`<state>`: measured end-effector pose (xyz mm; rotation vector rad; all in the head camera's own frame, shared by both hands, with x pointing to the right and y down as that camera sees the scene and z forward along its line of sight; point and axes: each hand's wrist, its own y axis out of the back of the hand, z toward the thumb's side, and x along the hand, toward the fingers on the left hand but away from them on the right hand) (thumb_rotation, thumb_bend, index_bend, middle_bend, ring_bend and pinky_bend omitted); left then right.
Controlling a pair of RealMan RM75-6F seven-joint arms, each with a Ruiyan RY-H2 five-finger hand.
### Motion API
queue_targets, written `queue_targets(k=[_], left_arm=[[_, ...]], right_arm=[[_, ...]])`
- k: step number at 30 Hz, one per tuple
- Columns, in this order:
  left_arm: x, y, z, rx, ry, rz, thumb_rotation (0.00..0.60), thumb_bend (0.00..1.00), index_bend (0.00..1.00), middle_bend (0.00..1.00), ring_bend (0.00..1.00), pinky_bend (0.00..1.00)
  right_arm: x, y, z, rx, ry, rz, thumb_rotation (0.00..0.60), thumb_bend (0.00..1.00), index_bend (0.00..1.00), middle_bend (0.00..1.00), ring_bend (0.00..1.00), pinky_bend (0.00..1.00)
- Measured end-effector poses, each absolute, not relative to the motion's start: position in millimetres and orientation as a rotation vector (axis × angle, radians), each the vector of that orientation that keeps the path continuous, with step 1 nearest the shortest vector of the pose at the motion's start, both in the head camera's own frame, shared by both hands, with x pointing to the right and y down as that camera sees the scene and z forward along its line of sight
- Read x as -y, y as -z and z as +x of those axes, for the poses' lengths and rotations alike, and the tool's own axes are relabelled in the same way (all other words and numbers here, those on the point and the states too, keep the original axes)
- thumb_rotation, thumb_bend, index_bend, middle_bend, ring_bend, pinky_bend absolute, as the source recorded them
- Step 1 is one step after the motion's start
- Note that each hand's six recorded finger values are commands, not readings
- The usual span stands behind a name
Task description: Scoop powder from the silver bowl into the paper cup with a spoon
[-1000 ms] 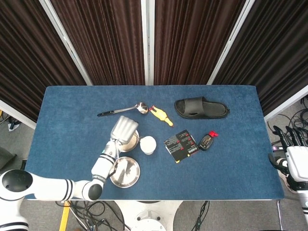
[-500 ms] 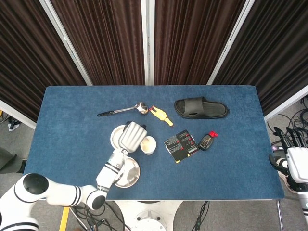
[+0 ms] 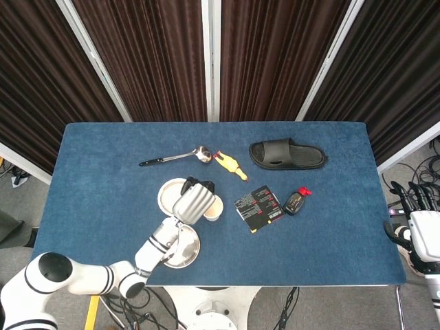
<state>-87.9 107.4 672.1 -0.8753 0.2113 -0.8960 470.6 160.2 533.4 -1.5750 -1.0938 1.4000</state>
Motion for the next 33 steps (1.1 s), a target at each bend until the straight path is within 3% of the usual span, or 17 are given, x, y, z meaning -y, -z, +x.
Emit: queue_targets(k=[19,27,33], left_arm=[[-86,-660,-142,-0.507,1.006,-1.488,0.600,0.56,0.64,0.97,0.95,1.00],[-107,-669,-177,-0.523,0.996,-1.808,0.600,0.56,0.64,0.97,0.95,1.00],[-139,-681,-187,-0.344,0.942,-1.883,0.600,0.56,0.64,0.96,0.95,1.00]], right_arm=[[-161,-533,469,1.095,-1.396,-1.579,0.600,0.28,0.05,0.21,0.00,0.04],[-160,-533,466,1.086,-1.396,-1.580,0.600,0.28,0.05,0.21,0.00,0.04],[-160,-534,462,1.082,-1.397,-1.585,0.600,0.28,0.05,0.21,0.00,0.04]])
